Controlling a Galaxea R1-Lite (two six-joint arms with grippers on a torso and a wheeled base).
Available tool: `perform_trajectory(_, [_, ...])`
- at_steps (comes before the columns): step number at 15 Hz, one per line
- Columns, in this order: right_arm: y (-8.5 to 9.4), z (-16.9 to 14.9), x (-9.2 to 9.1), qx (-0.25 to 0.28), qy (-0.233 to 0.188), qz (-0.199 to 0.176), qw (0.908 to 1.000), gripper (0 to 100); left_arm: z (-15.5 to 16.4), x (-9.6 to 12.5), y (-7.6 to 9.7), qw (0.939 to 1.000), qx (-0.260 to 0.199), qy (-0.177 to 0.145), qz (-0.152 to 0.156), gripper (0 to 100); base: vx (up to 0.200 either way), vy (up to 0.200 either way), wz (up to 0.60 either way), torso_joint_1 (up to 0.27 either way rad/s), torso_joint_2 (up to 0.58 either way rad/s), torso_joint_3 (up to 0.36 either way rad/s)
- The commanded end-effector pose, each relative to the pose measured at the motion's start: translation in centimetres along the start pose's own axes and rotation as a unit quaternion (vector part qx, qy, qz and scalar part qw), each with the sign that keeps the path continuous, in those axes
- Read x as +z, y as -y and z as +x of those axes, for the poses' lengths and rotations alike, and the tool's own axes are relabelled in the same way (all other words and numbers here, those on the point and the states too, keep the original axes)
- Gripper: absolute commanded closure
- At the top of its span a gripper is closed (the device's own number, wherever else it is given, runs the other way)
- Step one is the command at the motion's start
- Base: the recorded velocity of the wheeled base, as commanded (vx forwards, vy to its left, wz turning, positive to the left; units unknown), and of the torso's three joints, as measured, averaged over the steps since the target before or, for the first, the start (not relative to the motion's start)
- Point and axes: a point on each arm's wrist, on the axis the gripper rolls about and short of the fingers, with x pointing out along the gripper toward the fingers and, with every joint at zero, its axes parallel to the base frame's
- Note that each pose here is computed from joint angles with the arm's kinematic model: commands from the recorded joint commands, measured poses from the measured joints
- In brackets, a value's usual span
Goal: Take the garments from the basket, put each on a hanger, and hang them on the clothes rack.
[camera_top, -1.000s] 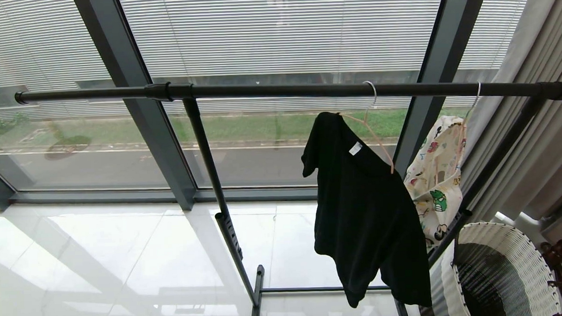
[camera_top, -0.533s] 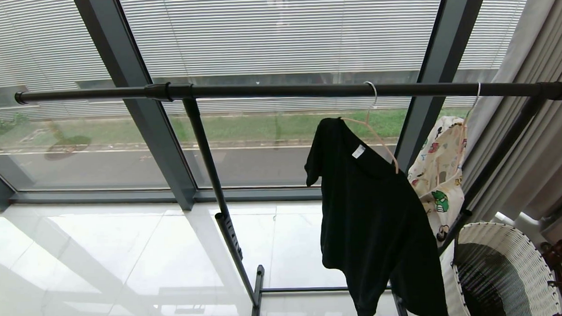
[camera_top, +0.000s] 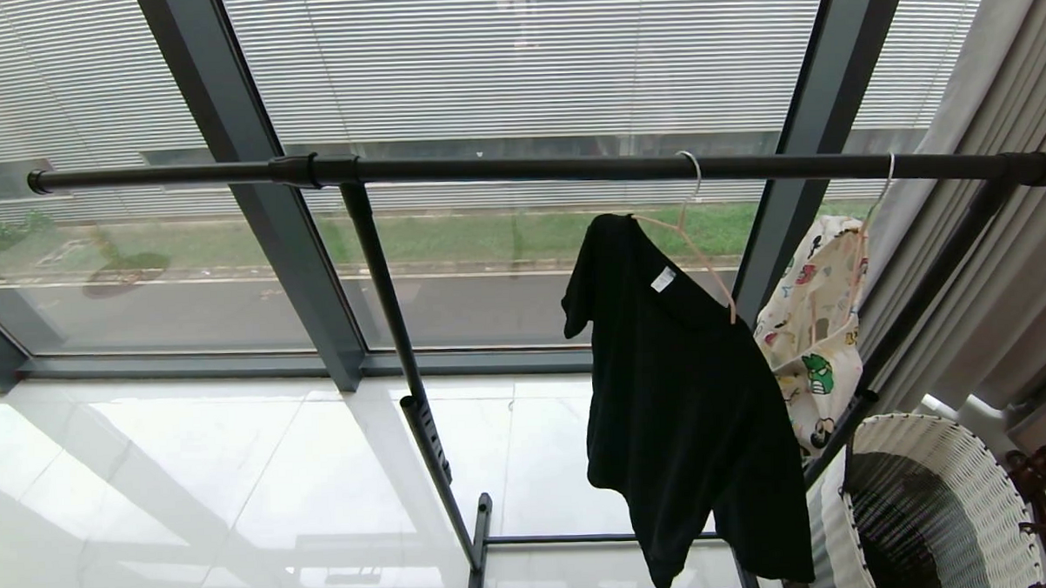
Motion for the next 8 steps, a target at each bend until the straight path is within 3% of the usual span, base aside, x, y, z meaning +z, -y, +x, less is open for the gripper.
perform_trajectory(1, [-0.15,0.01,-0.27,0.035,-0.015,0.002,0.9993,0,0.04,-0.01,-0.12,0.9993,-0.038,-0.001,0.003,0,0.0,0.0,0.0,0.0,0.0,0.0])
perform_trajectory(3, [-0.15,0.01,-0.38,0.034,-0.02,0.004,0.9992,0,-0.19,-0.09,-0.42,0.9932,-0.114,0.021,0.009,0,0.0,0.0,0.0,0.0,0.0,0.0])
perform_trajectory(5, [-0.07,0.01,-0.43,0.016,-0.022,0.004,0.9996,0,-0.22,-0.09,-0.4,0.9939,-0.108,0.022,0.007,0,0.0,0.0,0.0,0.0,0.0,0.0])
perform_trajectory(8, [-0.07,0.01,-0.43,0.016,-0.022,0.004,0.9996,0,-0.63,-0.25,-0.43,0.9942,-0.095,0.049,0.002,0,0.0,0.0,0.0,0.0,0.0,0.0])
